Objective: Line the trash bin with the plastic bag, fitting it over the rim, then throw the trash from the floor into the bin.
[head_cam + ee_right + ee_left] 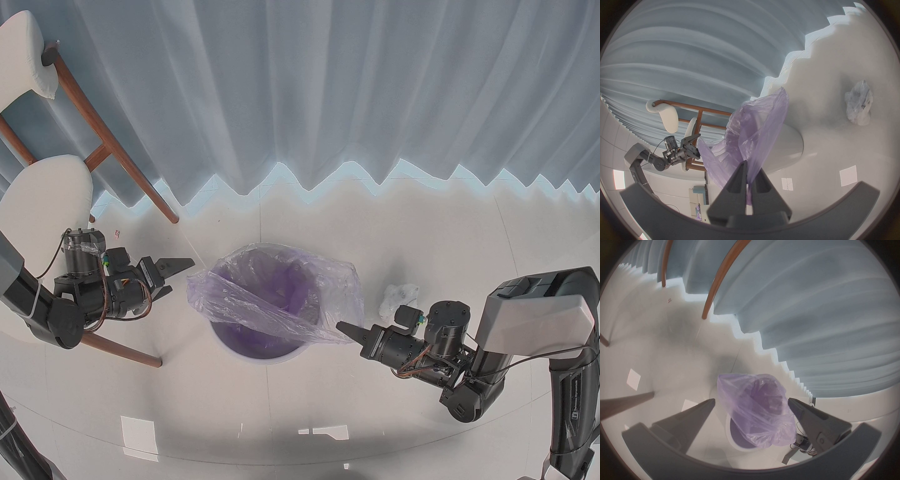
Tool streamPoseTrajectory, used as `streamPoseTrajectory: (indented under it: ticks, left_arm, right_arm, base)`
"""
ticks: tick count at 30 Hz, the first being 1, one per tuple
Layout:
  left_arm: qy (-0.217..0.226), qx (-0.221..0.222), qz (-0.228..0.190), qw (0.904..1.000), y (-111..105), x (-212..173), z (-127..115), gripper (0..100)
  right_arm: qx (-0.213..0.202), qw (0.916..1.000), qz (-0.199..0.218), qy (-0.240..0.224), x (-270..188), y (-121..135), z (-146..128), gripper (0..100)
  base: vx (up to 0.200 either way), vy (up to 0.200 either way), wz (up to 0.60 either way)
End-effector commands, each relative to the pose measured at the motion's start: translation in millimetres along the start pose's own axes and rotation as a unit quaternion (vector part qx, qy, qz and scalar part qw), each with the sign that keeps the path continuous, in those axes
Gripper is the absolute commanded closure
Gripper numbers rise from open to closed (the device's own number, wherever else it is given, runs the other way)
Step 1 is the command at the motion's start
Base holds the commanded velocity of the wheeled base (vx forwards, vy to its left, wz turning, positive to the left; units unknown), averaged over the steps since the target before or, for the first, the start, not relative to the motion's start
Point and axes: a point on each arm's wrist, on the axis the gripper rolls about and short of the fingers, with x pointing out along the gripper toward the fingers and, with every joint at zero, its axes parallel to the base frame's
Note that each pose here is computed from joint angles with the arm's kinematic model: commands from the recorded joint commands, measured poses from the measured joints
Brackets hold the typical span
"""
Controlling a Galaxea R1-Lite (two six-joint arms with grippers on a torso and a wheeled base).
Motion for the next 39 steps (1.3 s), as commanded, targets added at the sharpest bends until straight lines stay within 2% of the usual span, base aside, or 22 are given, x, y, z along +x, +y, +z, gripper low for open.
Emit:
streamPoseTrajectory:
  ticks: [1,4,12,17,18,26,30,39]
  left_arm:
    - [0.030,-0.008,0.000,0.9995,-11,8,-4,0]
    - [0.056,-0.013,0.003,0.9983,-18,14,-10,0]
    - [0.065,-0.005,-0.003,0.9979,-24,37,-13,0]
    - [0.070,-0.006,0.012,0.9974,-22,46,-22,0]
    - [0.070,-0.005,0.016,0.9974,-21,46,-22,100]
    - [0.067,-0.003,0.022,0.9975,-19,33,-25,100]
    - [0.072,0.006,0.028,0.9970,-20,19,-29,100]
    - [0.085,0.038,0.073,0.9930,5,5,-43,100]
  right_arm:
    - [0.000,1.0000,0.000,0.003,0,1,-2,100]
    - [0.000,1.0000,-0.002,0.002,0,0,-2,100]
    - [-0.001,1.0000,-0.006,-0.001,0,0,-3,100]
    - [-0.001,1.0000,-0.006,-0.002,0,0,-2,100]
    - [-0.001,1.0000,-0.006,-0.003,1,0,-2,100]
    - [-0.002,1.0000,-0.008,-0.002,1,-4,-5,100]
    - [-0.018,0.9996,-0.020,-0.004,-1,-8,-9,100]
    - [-0.024,0.9987,-0.042,0.014,-9,-12,-21,100]
  base:
    - [0.000,0.000,0.00]
    - [0.000,0.000,0.00]
    - [0.000,0.000,0.00]
    - [0.000,0.000,0.00]
    - [0.000,0.000,0.00]
    - [0.000,0.000,0.00]
    - [0.000,0.000,0.00]
    - [0.000,0.000,0.00]
